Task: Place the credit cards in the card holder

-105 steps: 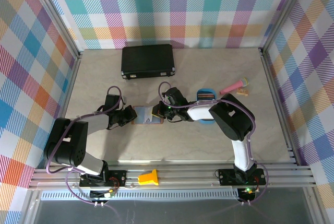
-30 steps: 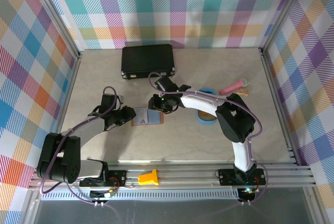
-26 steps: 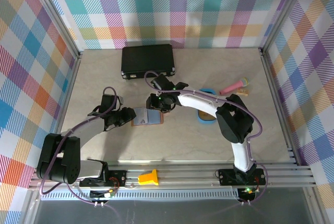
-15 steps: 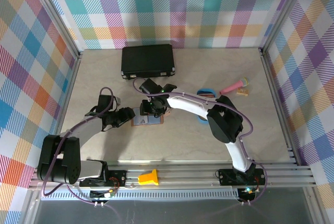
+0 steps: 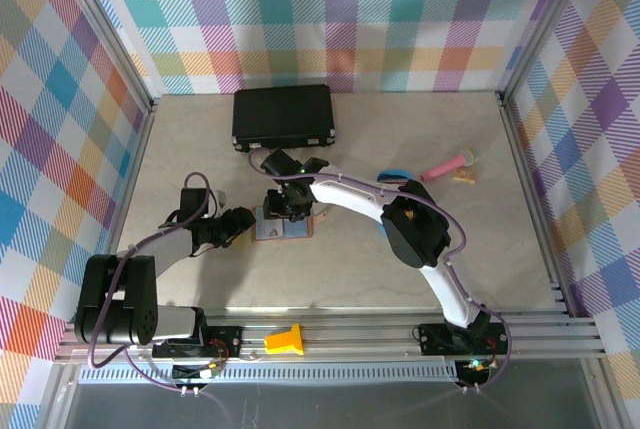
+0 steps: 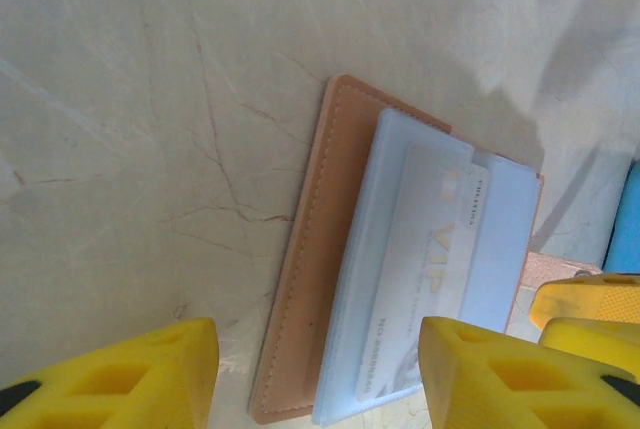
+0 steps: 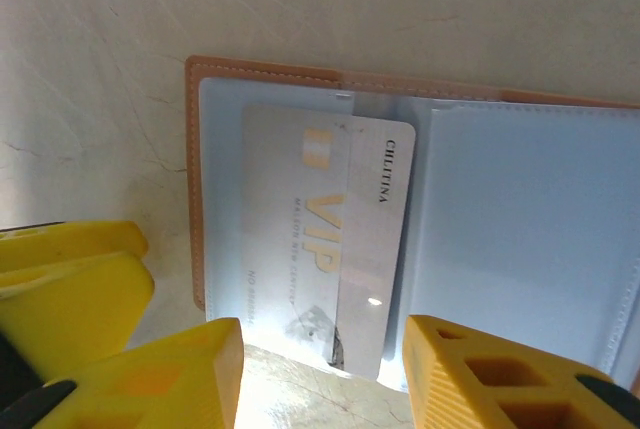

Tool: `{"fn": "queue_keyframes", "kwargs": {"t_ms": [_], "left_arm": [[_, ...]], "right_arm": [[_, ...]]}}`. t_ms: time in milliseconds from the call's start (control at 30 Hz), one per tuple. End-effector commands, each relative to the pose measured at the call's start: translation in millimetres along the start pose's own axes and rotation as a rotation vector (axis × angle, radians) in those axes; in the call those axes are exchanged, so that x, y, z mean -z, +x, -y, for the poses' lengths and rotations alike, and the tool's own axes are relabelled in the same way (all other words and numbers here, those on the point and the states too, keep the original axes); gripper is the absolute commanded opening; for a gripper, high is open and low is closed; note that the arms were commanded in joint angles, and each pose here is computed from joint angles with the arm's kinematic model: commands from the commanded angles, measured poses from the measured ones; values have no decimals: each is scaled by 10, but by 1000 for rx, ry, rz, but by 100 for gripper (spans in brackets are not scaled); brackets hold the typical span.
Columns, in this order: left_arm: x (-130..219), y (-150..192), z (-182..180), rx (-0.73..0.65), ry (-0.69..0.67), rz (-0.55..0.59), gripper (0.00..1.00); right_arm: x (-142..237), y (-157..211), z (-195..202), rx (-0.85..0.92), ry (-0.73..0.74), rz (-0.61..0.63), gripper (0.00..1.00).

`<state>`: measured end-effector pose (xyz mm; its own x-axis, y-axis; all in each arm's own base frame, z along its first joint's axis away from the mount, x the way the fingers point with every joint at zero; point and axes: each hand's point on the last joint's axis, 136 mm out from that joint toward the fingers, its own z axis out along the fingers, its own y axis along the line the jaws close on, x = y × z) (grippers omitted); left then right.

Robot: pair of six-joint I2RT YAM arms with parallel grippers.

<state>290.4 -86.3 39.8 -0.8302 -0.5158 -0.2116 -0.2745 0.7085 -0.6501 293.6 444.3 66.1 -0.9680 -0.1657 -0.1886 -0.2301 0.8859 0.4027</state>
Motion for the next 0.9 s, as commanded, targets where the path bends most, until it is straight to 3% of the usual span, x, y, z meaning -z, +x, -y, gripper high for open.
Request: {"fn": "queue_keyframes", "kwargs": {"t_ms": [0,267,467,733,867], "left_arm": [[5,-32,4,30,40,11,55],[-42,-52,-2,49,63,21,51],[-61,-78,53,43,96,23,42],[-119,-87,37,55,104,18,19],[-132,-91,41,58,110,18,13]], "right_arm": [[-62,9,14,-3,8,-30,46],[-161,-16,49,-9,44,-44,46],[-120,-76,163,-13,111,-14,46],[-183,-75,121,-10,81,-38,46],[-218,-57,106,-8,75,-54,46]]}}
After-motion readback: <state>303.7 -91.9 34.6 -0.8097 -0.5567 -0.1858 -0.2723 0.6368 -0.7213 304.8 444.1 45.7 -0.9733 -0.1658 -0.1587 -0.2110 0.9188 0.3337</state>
